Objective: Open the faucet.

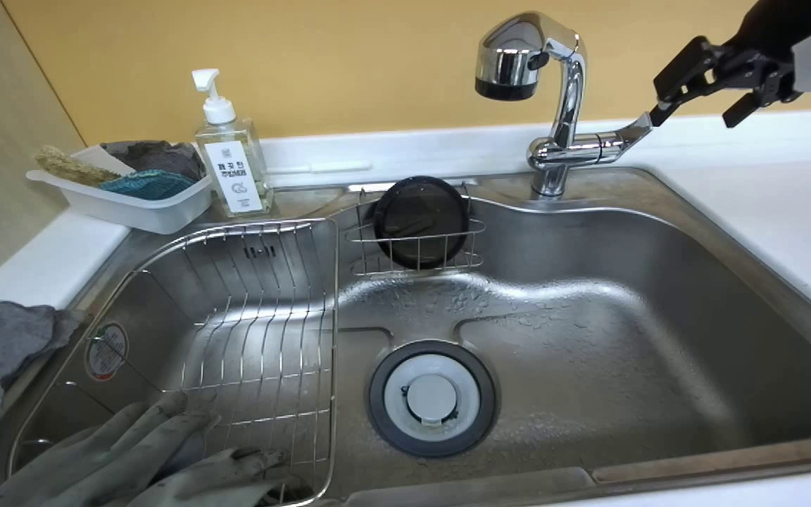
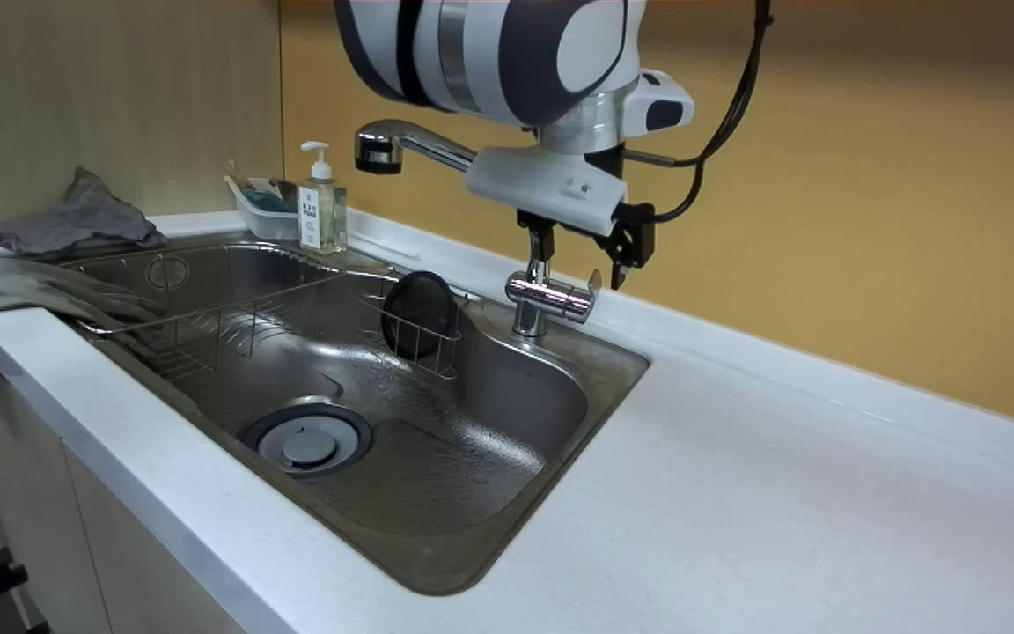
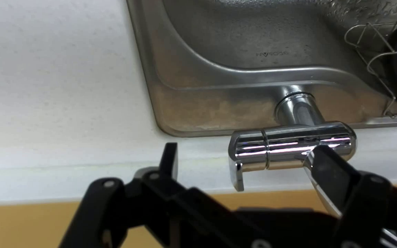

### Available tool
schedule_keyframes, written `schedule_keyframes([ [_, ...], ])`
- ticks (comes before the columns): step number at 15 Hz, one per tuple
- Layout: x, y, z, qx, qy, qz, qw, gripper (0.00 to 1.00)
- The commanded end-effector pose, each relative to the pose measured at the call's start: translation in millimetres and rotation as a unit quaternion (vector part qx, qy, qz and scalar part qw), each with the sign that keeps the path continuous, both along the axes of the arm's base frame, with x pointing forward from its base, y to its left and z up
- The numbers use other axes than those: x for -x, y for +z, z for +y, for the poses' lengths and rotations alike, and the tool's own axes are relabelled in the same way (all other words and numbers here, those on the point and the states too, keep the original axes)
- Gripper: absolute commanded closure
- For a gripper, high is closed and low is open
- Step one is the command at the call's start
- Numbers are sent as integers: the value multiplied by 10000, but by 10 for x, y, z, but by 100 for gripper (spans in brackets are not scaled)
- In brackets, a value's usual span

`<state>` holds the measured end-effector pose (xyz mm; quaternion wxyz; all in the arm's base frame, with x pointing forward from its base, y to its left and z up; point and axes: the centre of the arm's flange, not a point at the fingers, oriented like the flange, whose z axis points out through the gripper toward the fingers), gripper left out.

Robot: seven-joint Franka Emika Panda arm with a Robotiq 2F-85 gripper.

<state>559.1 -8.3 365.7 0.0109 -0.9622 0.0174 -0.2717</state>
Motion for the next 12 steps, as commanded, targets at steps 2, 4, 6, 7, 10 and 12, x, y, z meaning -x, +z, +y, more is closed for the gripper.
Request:
schedule_keyframes([
  [2,-254,-190,53,-1,5,-277,9996,0],
  [4,-312,-250,79,-37,12,-355,9994,0],
  [6,-365,-288,101,-27,20,-447,9990,0],
  [7,-392,-299,101,-15,13,-499,9988,0],
  [10,-471,-305,47,32,-34,-633,9980,0],
  [12,-497,-292,-6,69,-84,-697,9975,0],
])
